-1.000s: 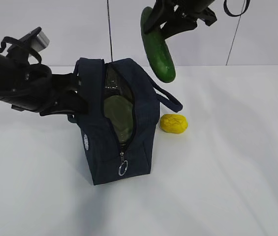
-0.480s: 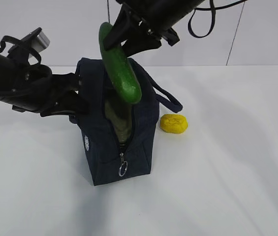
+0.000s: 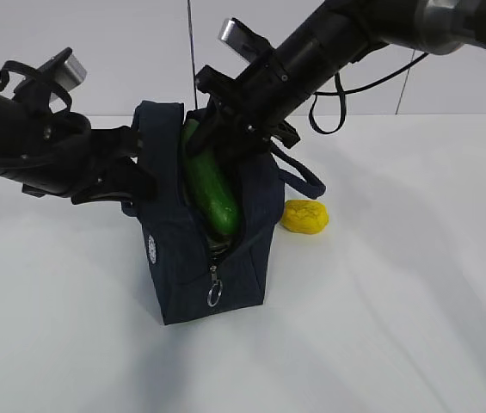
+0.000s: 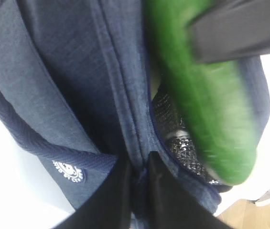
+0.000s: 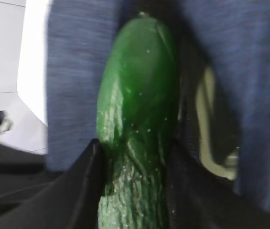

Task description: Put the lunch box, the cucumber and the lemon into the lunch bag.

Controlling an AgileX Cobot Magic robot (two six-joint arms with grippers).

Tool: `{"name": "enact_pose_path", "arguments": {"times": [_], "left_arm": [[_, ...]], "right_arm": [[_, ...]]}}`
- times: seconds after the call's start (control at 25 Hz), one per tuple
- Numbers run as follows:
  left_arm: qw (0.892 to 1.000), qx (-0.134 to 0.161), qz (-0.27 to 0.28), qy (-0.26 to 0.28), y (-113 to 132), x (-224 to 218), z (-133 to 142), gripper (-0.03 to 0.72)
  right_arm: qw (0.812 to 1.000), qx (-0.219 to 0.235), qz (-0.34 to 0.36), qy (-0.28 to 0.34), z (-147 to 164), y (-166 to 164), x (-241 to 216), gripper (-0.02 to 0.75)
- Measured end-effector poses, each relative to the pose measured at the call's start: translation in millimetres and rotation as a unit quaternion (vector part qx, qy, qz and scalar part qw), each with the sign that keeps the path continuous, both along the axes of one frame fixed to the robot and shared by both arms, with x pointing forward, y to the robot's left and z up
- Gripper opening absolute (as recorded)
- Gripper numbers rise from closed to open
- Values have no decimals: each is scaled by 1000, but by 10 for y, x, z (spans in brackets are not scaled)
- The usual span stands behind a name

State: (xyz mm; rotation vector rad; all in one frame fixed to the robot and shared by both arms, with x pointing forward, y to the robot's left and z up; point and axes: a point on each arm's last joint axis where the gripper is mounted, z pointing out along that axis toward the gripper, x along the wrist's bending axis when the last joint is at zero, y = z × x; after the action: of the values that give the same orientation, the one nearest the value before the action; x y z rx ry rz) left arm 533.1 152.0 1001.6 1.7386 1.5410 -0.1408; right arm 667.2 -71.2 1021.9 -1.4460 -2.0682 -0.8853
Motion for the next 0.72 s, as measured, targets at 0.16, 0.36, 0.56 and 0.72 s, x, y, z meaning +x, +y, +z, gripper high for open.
{"name": "enact_pose_path", "arguments": {"times": [0.16,0.36,0.56,0.72], "left_arm": [[1000,-4,2,1,-3,1,3,18],[1000,-12,7,5,-10,2,10,18],[1000,-12,7,5,-10,2,10,18],[1000,-12,7,5,-10,2,10,18]], "right_arm": [[1000,-1,-4,3,-60,6,23,285],[1000,8,12,-15,-64,20,31,337],[999,25,21,-20,-41,40,24,456],[998,20,25,-46,66,28,57,469]]}}
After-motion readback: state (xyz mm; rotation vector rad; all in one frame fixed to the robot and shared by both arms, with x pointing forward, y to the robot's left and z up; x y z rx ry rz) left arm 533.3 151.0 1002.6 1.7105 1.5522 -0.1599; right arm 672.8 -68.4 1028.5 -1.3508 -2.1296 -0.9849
